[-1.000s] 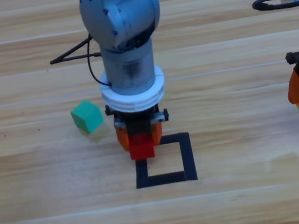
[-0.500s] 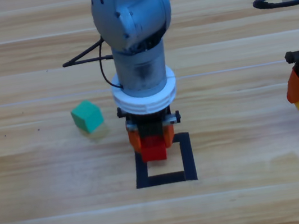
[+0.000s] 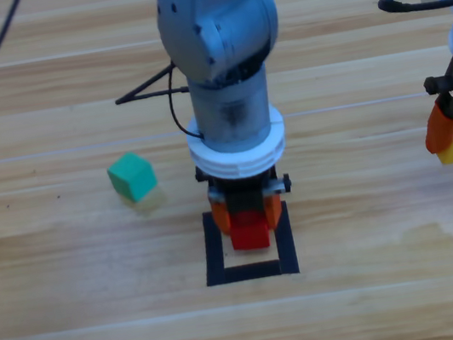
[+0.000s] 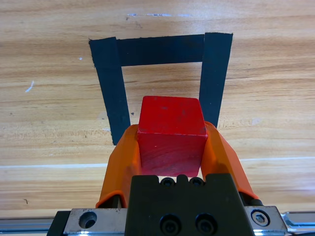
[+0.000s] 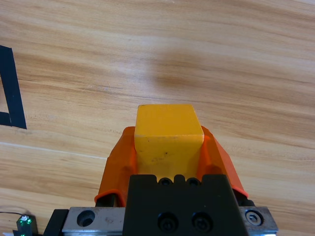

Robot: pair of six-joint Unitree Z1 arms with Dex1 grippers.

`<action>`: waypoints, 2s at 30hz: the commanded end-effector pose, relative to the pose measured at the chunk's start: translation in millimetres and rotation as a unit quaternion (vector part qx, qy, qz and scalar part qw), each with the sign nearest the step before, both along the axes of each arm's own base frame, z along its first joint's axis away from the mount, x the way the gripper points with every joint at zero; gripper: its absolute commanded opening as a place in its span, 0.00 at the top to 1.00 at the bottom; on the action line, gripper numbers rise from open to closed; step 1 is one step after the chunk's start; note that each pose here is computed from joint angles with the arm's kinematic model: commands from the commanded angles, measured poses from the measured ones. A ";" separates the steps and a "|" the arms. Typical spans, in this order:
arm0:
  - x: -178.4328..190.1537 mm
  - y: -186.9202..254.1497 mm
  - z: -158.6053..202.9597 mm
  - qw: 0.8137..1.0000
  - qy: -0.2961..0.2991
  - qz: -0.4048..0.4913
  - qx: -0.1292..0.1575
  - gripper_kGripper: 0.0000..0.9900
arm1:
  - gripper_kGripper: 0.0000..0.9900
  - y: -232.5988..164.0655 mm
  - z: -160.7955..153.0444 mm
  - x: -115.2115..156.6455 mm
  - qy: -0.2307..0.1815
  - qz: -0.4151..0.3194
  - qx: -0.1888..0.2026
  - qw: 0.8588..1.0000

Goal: Stack the blocks in the rectangular block: red at the bottom, yellow in the middle, green on top

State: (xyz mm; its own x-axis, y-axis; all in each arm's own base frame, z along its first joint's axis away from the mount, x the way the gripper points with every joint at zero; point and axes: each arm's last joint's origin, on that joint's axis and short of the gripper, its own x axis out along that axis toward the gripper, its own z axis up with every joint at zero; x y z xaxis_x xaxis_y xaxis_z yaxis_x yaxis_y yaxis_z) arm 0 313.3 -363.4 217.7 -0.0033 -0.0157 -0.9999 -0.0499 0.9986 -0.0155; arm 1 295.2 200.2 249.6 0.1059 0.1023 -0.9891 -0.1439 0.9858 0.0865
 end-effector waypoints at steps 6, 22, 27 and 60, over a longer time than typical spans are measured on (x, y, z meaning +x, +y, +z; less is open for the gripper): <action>-5.4 -13.3 -29.7 0.999 0.021 -0.016 0.019 1.00 | 0.99 -3.7 -6.5 -1.3 0.002 -0.004 -0.008 1.000; -3.6 -15.8 -39.5 0.999 0.024 -0.013 0.021 1.00 | 0.99 -3.4 -9.5 -1.2 0.005 -0.005 -0.008 1.000; -3.1 -16.4 -42.6 0.999 0.025 -0.013 0.022 1.00 | 0.99 -3.4 -9.5 -1.2 0.005 -0.005 -0.007 1.000; -1.7 -16.7 -47.8 0.999 0.025 0.007 0.025 1.00 | 0.99 -2.0 -14.1 0.5 0.006 -0.003 -0.007 1.000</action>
State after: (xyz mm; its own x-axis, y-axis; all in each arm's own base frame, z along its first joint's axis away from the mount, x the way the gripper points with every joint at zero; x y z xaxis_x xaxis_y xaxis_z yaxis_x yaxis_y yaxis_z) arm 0 315.6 -369.2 200.1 -0.0163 -0.0006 -0.9999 -0.0652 0.9979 0.0004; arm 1 296.1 200.8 246.8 0.1116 0.1060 -0.9881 -0.1445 0.9855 0.0894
